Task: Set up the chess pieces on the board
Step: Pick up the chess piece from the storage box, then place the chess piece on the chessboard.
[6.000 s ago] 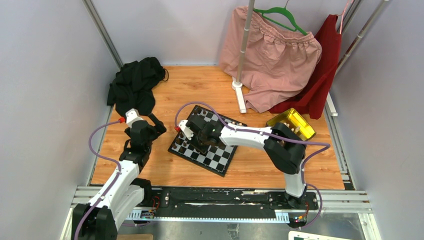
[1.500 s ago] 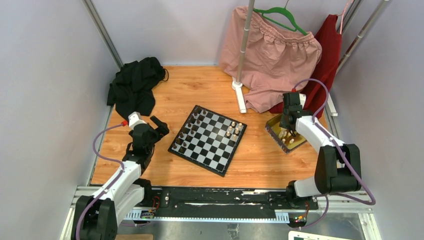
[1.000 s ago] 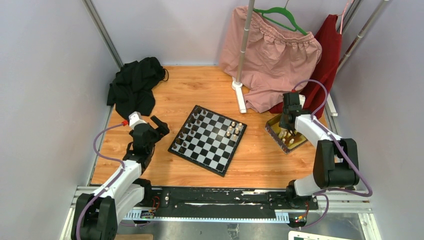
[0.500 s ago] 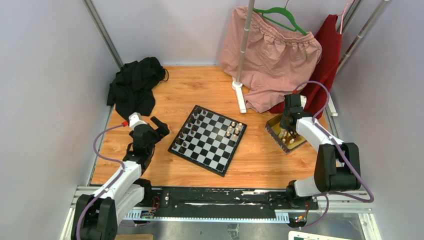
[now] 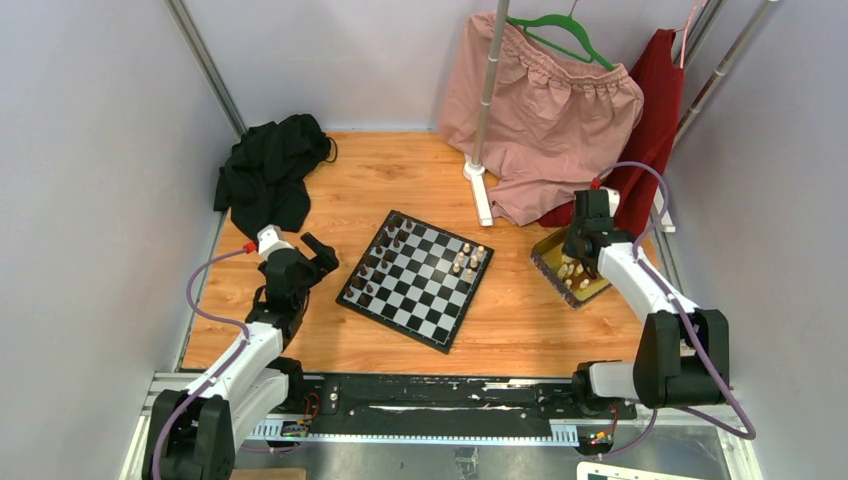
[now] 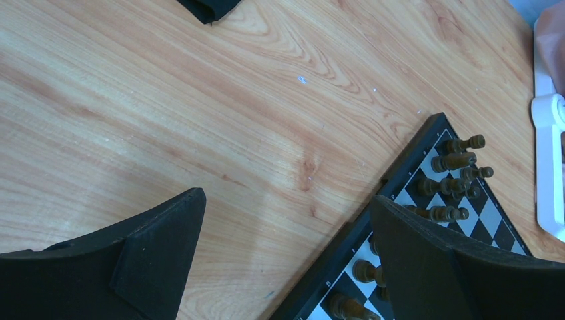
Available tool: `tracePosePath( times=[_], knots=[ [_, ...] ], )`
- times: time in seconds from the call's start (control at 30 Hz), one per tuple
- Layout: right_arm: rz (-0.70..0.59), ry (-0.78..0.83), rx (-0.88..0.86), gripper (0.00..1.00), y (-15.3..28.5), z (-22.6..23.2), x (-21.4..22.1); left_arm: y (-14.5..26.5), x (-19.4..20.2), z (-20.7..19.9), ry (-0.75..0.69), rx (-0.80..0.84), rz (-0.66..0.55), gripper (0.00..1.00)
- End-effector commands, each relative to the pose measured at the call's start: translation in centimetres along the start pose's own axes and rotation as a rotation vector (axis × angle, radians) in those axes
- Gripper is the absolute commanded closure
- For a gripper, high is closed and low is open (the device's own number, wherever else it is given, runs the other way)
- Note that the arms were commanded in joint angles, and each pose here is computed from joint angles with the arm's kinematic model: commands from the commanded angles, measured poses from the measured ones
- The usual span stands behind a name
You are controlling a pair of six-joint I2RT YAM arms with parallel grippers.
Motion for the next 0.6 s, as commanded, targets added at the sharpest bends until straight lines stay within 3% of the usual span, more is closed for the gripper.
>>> tracePosePath(
  times=[0.0, 0.23, 0.57],
  knots=[
    [-0.022, -0.005, -0.016, 1.0, 1.3, -0.2, -0.2, 0.0, -0.4, 0.0, 0.002, 0.012, -0.032, 0.0],
    [-0.11, 0.071, -0.108, 1.0, 5.4, 2.0, -2.3, 0.0, -0.2, 0.3, -0.002, 0.002, -0.026, 0.0],
    [-0.146, 0.373, -0.315, 1.0, 11.1, 9.8, -0.7, 0.0, -0.3, 0.3, -0.006, 0.0, -0.031, 0.0]
  ],
)
Point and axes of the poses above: each gripper's point midway between its finger pads, its own y axis back along the fingers, its own z axis along the line the jaws close on, x = y × z, the point moved 4 cm from there along y, back along the fingers, and after that the axes turned 5 degrees about y, right-handed, at the moved point
